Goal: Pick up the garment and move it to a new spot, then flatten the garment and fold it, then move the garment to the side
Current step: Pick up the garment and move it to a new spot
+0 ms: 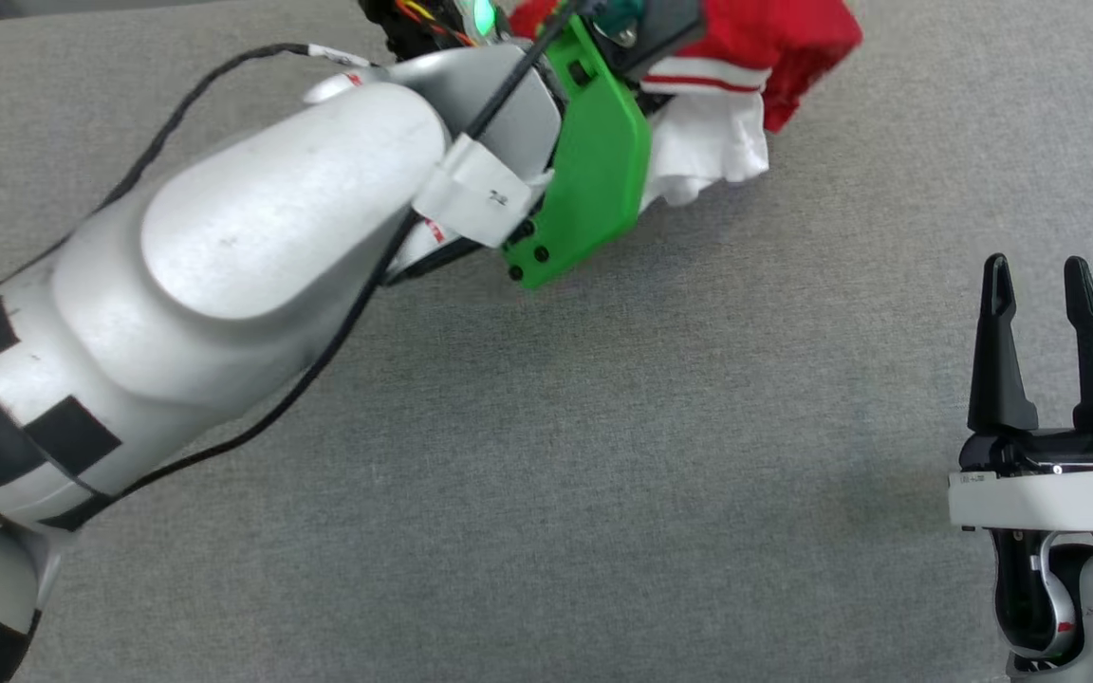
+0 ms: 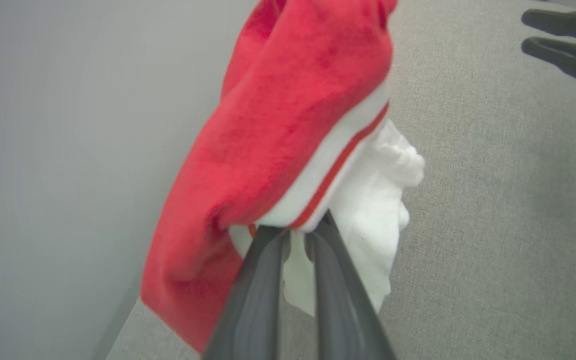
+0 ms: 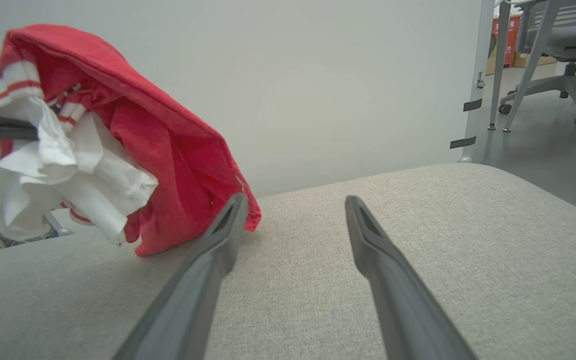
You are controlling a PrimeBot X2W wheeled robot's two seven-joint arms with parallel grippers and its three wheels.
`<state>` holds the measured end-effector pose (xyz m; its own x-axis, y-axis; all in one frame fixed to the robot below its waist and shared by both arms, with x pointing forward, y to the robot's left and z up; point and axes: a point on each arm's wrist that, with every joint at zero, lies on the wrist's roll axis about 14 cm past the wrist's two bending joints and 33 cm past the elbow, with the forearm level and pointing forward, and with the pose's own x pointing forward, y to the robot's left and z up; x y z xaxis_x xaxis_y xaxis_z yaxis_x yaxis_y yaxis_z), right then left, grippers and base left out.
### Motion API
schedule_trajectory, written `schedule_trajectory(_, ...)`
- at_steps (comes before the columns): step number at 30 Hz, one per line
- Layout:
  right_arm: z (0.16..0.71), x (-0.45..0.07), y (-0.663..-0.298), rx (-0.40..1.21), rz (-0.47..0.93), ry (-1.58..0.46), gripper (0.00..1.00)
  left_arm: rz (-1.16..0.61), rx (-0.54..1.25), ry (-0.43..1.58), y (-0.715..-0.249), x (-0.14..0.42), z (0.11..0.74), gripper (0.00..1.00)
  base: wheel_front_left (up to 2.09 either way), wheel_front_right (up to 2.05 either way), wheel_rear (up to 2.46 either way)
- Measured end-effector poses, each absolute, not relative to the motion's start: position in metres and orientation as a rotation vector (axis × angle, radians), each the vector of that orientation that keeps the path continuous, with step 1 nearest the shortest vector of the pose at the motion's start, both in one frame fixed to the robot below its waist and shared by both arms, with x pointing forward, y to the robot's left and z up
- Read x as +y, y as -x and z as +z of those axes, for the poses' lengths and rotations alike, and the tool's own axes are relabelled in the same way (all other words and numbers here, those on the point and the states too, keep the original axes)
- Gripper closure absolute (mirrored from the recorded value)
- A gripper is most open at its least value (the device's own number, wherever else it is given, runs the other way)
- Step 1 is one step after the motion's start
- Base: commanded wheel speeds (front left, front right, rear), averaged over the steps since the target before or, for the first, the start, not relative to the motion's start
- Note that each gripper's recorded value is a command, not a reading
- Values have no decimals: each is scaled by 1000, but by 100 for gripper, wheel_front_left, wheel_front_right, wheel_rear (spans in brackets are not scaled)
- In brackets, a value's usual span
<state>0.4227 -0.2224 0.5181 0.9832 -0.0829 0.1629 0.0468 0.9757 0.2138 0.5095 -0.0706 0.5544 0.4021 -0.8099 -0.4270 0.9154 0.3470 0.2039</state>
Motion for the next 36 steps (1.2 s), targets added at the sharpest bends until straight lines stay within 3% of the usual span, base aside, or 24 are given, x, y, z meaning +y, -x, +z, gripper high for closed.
schedule_trajectory(13,504,-230,-432,-142,-89,-204,0,-1211,761,-495,-443,-49,399,100,0,0,0)
schedule_trajectory(18,498,-227,-434,-125,-82,-208,0,-1207,787,-476,-436,-43,388,100,0,0,0)
schedule_trajectory(20,497,-224,-435,-123,-74,-209,0,-1199,751,-464,-439,-43,391,0,0,0,0)
schedule_trajectory(30,515,-212,-426,-158,-35,-191,0,-1124,401,-354,-469,-49,456,0,0,0,0)
schedule_trajectory(36,528,-205,-414,-185,-13,-189,0,-990,242,-328,-488,-14,505,0,0,0,0)
